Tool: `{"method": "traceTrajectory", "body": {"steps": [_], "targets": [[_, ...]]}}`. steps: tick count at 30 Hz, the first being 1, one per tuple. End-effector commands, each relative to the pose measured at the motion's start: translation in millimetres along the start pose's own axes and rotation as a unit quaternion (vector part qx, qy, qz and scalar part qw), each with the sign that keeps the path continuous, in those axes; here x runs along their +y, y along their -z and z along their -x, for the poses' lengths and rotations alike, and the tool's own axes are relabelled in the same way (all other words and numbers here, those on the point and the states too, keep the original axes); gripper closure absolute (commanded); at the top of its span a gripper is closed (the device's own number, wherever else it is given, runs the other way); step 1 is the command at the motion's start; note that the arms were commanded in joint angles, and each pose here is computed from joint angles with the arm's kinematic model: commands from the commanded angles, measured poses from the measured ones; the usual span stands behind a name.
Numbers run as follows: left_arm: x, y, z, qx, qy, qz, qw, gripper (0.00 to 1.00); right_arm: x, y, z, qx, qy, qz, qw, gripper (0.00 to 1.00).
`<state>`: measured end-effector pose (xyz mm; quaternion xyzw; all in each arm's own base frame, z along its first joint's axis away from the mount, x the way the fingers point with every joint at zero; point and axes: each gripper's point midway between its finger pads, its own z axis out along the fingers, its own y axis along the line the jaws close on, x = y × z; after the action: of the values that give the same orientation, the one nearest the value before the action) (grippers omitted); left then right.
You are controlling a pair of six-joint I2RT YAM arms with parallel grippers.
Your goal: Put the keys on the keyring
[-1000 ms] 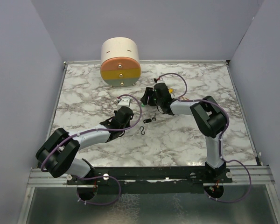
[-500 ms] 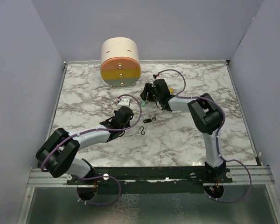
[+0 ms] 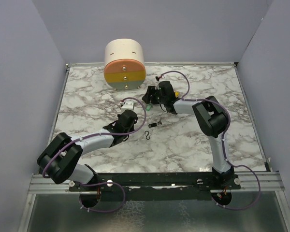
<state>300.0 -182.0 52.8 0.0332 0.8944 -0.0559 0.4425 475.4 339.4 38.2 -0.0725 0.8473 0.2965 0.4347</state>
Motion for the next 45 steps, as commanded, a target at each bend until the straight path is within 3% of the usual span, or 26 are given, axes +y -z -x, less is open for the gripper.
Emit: {"method": "traceTrajectory", "body": {"steps": [1,12,23,29,45], "targets": [[-1.9,0.6,4.3,-0.008,0.004,-0.01,1.0,1.0,0.0,-9.0,-31.5,0.048,-0.001,0.024,0.999,0.43],[-0.1,1.6,4.2,-0.008,0.005,-0.009,1.0,1.0,0.6,-8.6,-19.6,0.021,-0.001,0.021,1.0,0.43],[3.7,3.5,4.9,-0.009,0.006,-0.004,1.0,1.0,-22.1,5.8,26.9,-0.045,0.013,-0.047,0.998,0.42],[3.6,3.9,5.6,-0.009,0.008,-0.006,1.0,1.0,-42.8,17.6,19.1,-0.026,0.019,-0.077,0.996,0.42],[1.0,2.6,5.4,-0.009,0.009,-0.012,1.0,1.0,-12.6,38.5,-13.7,0.011,0.034,0.01,0.999,0.44]]}}
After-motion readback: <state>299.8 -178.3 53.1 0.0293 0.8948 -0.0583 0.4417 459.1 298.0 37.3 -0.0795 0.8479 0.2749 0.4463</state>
